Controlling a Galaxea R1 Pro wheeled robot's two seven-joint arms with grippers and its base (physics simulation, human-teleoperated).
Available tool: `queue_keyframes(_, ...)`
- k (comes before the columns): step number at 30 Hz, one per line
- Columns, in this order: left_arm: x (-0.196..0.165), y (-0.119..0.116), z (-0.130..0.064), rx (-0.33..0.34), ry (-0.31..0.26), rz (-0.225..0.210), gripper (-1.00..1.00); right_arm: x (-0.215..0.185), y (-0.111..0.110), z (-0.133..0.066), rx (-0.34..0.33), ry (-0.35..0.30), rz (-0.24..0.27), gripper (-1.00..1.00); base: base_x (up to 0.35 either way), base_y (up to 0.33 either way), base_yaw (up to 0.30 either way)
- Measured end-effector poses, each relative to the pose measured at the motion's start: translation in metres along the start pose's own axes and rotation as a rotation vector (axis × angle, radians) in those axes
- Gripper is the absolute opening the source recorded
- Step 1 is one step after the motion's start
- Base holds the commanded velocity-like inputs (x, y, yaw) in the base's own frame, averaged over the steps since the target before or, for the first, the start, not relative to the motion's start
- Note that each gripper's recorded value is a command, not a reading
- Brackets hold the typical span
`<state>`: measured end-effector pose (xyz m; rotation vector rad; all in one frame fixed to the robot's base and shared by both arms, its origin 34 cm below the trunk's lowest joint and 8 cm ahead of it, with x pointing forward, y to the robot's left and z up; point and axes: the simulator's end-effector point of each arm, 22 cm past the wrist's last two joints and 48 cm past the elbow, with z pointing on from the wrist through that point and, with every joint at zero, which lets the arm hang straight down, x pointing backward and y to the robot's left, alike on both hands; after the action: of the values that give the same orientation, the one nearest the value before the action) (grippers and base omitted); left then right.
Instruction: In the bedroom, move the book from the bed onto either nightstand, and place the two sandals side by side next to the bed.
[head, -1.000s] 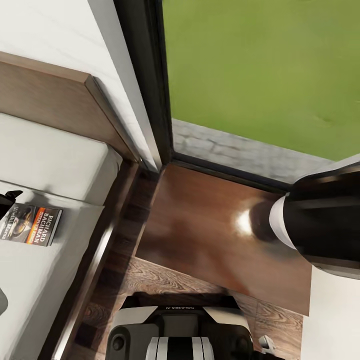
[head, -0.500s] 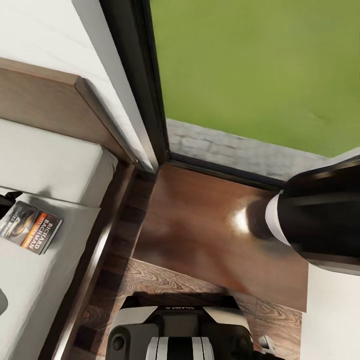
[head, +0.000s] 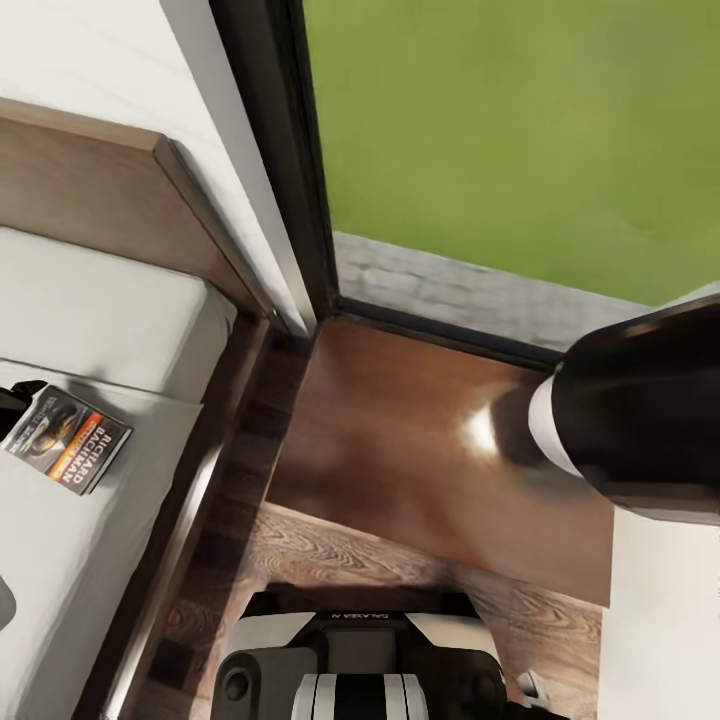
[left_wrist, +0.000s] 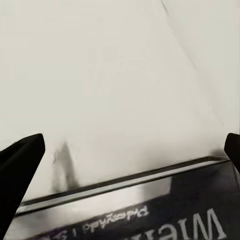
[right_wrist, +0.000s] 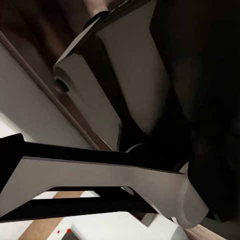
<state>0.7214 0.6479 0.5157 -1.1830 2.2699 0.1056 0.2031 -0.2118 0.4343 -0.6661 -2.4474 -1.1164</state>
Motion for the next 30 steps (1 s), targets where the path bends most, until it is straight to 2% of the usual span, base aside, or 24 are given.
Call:
queue_keyframes(23,0.0003,0.0007,-0.0001,-0.002,0.001,0.002,1.00,0.0001,-0.0002,0.0000,0.001,0.000,0.000,1.00,-0.007,0.000,0.000)
queue_keyframes(30,0.0009,0.0005,0.0003,-0.001,0.002,-0.001,1.00,0.0001,-0.0004,0.0000,0.002,0.000,0.000,1.00,-0.097,0.000,0.000)
